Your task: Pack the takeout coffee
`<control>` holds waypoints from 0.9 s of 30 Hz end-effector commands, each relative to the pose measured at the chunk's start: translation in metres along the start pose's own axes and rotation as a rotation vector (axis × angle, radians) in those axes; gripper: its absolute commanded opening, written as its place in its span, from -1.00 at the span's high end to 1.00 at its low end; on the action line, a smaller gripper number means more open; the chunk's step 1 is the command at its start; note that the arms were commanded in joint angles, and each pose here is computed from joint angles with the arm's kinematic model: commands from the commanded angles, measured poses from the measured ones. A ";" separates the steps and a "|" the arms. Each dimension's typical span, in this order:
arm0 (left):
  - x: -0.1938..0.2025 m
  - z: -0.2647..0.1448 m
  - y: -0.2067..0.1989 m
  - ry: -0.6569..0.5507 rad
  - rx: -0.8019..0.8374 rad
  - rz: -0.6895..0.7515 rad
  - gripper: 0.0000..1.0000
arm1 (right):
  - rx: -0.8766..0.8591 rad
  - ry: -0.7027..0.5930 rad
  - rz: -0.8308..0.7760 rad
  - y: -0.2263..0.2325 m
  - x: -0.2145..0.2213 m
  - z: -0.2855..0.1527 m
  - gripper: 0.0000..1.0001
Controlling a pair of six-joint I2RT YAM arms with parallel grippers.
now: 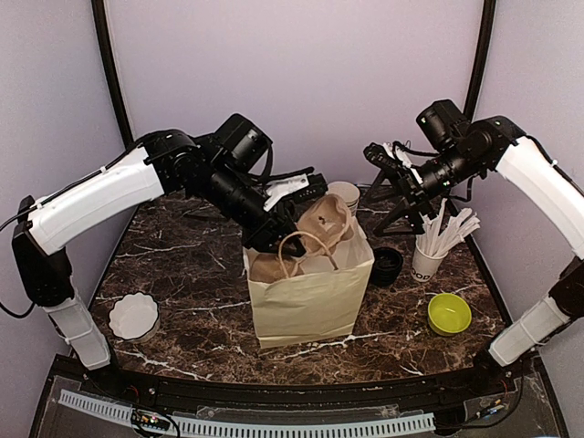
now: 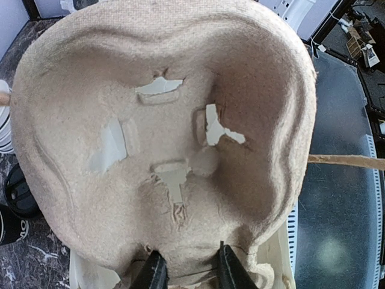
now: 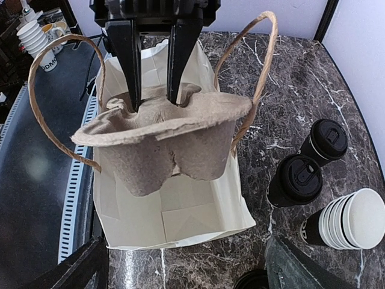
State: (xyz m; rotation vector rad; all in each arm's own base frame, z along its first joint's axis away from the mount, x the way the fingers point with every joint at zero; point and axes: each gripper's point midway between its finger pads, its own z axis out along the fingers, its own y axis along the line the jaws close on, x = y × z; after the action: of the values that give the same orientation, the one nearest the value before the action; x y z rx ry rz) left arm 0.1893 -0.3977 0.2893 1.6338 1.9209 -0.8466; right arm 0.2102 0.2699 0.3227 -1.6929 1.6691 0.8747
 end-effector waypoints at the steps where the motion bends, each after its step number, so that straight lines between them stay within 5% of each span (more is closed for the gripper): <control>1: 0.020 0.006 -0.002 0.082 0.008 -0.037 0.50 | 0.030 -0.014 -0.021 -0.002 -0.004 -0.005 -0.82; 16: 0.071 0.043 0.020 0.311 -0.053 -0.094 0.48 | 0.010 0.007 -0.010 -0.004 0.005 0.002 -0.81; 27: 0.066 0.043 0.006 0.311 -0.051 -0.090 0.48 | -0.032 0.069 0.047 -0.013 0.038 0.031 -0.74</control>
State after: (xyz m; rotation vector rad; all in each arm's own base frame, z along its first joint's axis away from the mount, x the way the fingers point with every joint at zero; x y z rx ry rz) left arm 0.1972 -0.3906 0.2141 1.7233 2.1580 -0.6017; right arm 0.2130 0.2694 0.2949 -1.7164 1.7294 0.8838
